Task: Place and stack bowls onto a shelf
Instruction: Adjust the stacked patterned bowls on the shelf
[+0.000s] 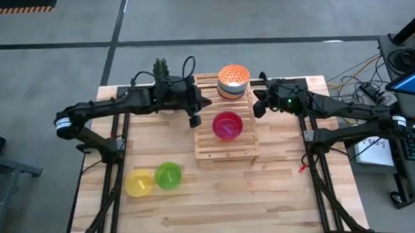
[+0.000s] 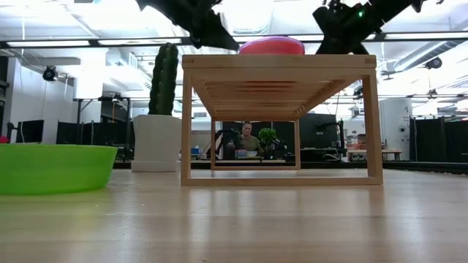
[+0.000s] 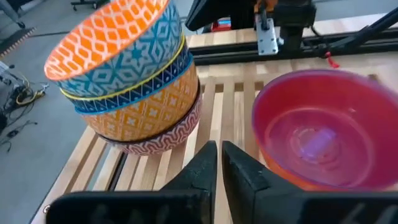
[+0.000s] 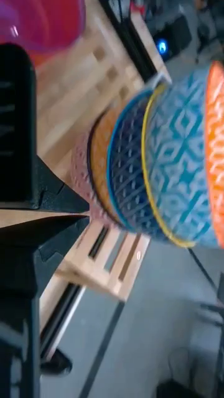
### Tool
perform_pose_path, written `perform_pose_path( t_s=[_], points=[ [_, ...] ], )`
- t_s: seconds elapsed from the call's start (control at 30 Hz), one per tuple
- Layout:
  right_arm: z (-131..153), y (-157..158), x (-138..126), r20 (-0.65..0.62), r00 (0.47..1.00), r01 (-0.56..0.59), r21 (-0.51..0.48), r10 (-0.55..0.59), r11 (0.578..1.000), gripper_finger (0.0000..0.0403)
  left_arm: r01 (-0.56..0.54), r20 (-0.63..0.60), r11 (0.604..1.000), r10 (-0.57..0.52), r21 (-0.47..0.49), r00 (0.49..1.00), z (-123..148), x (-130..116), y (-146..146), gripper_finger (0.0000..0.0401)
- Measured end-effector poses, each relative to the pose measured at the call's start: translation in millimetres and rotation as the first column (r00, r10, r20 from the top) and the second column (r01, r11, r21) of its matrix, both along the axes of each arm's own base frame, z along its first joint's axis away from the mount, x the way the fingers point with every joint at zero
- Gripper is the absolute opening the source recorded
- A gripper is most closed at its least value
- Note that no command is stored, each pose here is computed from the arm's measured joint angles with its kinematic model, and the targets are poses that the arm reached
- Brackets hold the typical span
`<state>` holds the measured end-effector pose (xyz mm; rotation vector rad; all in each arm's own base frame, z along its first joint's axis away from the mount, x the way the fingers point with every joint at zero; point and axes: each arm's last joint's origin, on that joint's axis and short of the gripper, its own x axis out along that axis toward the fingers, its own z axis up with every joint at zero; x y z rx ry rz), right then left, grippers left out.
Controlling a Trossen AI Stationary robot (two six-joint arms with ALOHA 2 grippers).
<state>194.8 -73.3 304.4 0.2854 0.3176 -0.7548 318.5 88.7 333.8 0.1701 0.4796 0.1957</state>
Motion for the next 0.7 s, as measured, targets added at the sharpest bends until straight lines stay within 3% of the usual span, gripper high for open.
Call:
perform_pose_path(
  t_s=[0.43,0.7],
  points=[
    [-1,-20,-2,-0.005,0.996,0.090,-0.116,-0.091,0.989,0.0008,-0.070,0.027,0.997,0.069,0.018,0.997,-14,12,31,0.0001],
    [-3,-26,6,0.029,1.000,0.012,-0.125,-0.008,0.992,0.0008,-0.088,0.026,0.996,0.088,0.018,0.996,-27,21,41,0.0000]
  ],
)
